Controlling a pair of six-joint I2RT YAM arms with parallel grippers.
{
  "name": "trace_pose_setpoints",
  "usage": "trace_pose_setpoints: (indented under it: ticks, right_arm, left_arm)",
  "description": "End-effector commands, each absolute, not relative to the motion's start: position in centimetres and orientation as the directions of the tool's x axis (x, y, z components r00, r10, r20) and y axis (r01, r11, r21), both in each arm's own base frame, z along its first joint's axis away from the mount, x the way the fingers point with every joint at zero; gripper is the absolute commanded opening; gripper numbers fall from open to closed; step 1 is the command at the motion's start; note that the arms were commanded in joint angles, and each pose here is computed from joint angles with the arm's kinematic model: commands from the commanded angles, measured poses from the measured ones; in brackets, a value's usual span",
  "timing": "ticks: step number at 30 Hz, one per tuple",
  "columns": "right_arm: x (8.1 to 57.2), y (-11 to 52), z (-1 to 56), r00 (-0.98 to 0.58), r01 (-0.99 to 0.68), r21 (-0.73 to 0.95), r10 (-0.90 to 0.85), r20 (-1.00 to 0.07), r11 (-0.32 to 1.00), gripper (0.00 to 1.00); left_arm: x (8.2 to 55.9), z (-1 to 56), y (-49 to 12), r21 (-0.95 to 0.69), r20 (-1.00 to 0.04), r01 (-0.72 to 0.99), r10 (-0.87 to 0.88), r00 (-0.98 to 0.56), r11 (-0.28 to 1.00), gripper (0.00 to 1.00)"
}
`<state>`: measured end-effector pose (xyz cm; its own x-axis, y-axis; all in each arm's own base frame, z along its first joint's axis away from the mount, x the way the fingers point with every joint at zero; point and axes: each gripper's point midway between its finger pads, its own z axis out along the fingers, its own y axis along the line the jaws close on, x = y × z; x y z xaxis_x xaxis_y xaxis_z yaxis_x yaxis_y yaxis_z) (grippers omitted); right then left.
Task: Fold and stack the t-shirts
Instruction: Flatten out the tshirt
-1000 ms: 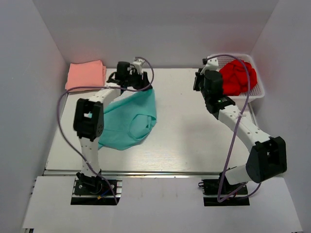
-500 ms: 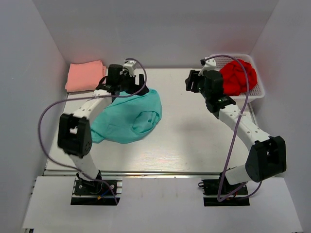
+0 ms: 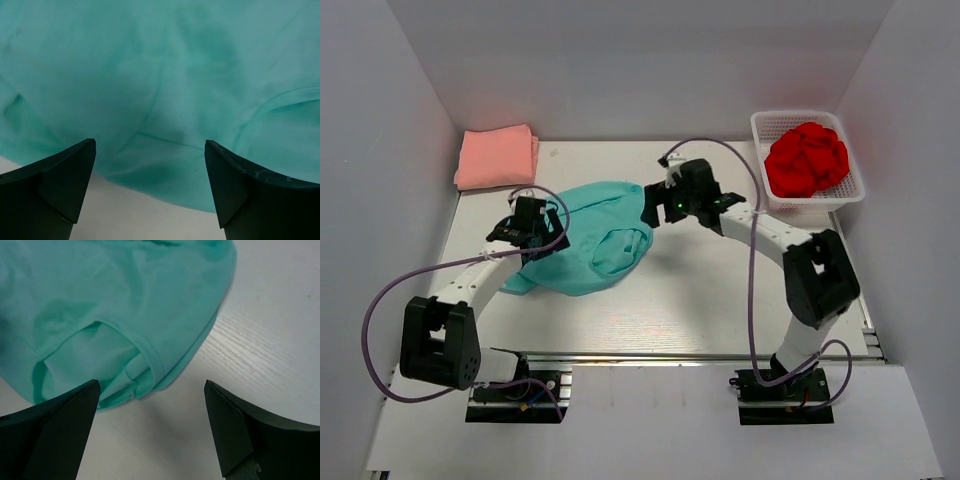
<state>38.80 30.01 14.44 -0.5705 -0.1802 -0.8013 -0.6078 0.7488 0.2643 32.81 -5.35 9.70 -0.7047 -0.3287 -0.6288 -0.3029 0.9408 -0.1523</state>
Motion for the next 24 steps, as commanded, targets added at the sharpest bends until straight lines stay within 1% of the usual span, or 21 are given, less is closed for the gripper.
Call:
trace_pose_setpoints:
  ticks: [1, 5, 7, 9, 11, 12, 13, 15, 17, 18, 19, 20, 21, 22, 23, 24]
  right_arm:
    - [40.0, 30.1, 13.2, -0.6, -0.548, 0.205, -0.21, -0.772, 0.811, 0.9]
    - [39.5, 31.7, 10.7, -0.622, -0.562, 0.194, -0.256, -0.74, 0.804, 0.89]
    - [39.4, 32.1, 9.7, -0.636, -0.563, 0.199, -0.266, -0.725, 0.802, 0.89]
    - [39.4, 32.6, 8.8, -0.644, -0.558, 0.199, -0.27, -0.716, 0.806, 0.86]
    - [39.5, 32.8, 7.9, -0.656, -0.549, 0.195, -0.274, -0.703, 0.813, 0.82]
    - [39.8, 32.9, 7.7, -0.657, -0.546, 0.19, -0.276, -0.702, 0.816, 0.8]
    - [40.0, 33.0, 7.4, -0.657, -0.541, 0.185, -0.276, -0.702, 0.82, 0.8]
    - [40.2, 33.3, 6.7, -0.662, -0.541, 0.184, -0.281, -0.695, 0.821, 0.79]
    - [40.2, 33.5, 6.2, -0.67, -0.538, 0.191, -0.279, -0.688, 0.821, 0.79]
    - [40.3, 33.8, 5.9, -0.673, -0.539, 0.195, -0.28, -0.685, 0.819, 0.76]
    - [40.4, 33.8, 5.8, -0.676, -0.537, 0.199, -0.277, -0.683, 0.82, 0.68]
    - [40.4, 33.8, 5.9, -0.676, -0.532, 0.195, -0.275, -0.683, 0.824, 0.62]
    - [40.7, 33.9, 5.8, -0.676, -0.522, 0.191, -0.266, -0.687, 0.831, 0.54]
    - [40.8, 33.7, 6.2, -0.677, -0.515, 0.195, -0.257, -0.689, 0.835, 0.31]
    - [41.3, 33.3, 7.0, -0.665, -0.493, 0.171, -0.243, -0.706, 0.853, 0.2]
    - [41.5, 33.0, 7.3, -0.661, -0.479, 0.161, -0.234, -0.713, 0.863, 0.1]
  left_arm:
    - [30.5, 6.9, -4.3, -0.129, -0.563, -0.392, -0.393, -0.727, 0.911, 1.0]
    - [29.9, 5.5, -4.6, -0.127, -0.534, -0.386, -0.391, -0.75, 0.914, 1.0]
    - [30.1, 5.6, -4.4, -0.123, -0.545, -0.391, -0.391, -0.741, 0.912, 1.0]
    - [30.1, 5.4, -3.9, -0.103, -0.552, -0.412, -0.396, -0.734, 0.906, 1.0]
    - [30.1, 5.1, -3.7, -0.091, -0.55, -0.417, -0.394, -0.736, 0.905, 0.95]
    - [30.1, 5.1, -3.5, -0.084, -0.555, -0.421, -0.393, -0.733, 0.903, 0.88]
    - [30.4, 5.2, -3.6, -0.09, -0.562, -0.42, -0.395, -0.727, 0.903, 0.85]
    - [30.8, 5.0, -3.2, -0.087, -0.569, -0.432, -0.401, -0.718, 0.898, 0.81]
    - [30.9, 4.5, -3.2, -0.081, -0.563, -0.433, -0.4, -0.723, 0.898, 0.79]
    - [31.2, 4.3, -3.3, -0.075, -0.556, -0.434, -0.399, -0.729, 0.898, 0.71]
    - [31.4, 4.3, -3.5, -0.082, -0.551, -0.429, -0.4, -0.732, 0.899, 0.63]
    - [31.4, 4.3, -3.5, -0.082, -0.551, -0.429, -0.4, -0.732, 0.899, 0.56]
    - [31.3, 4.0, -3.5, -0.076, -0.544, -0.43, -0.399, -0.738, 0.9, 0.47]
    - [31.9, 4.4, -3.8, -0.088, -0.554, -0.414, -0.39, -0.735, 0.906, 0.34]
    - [31.9, 4.4, -3.8, -0.088, -0.554, -0.414, -0.39, -0.735, 0.906, 0.24]
    - [32.3, 5.2, -3.8, -0.099, -0.573, -0.404, -0.384, -0.724, 0.909, 0.0]
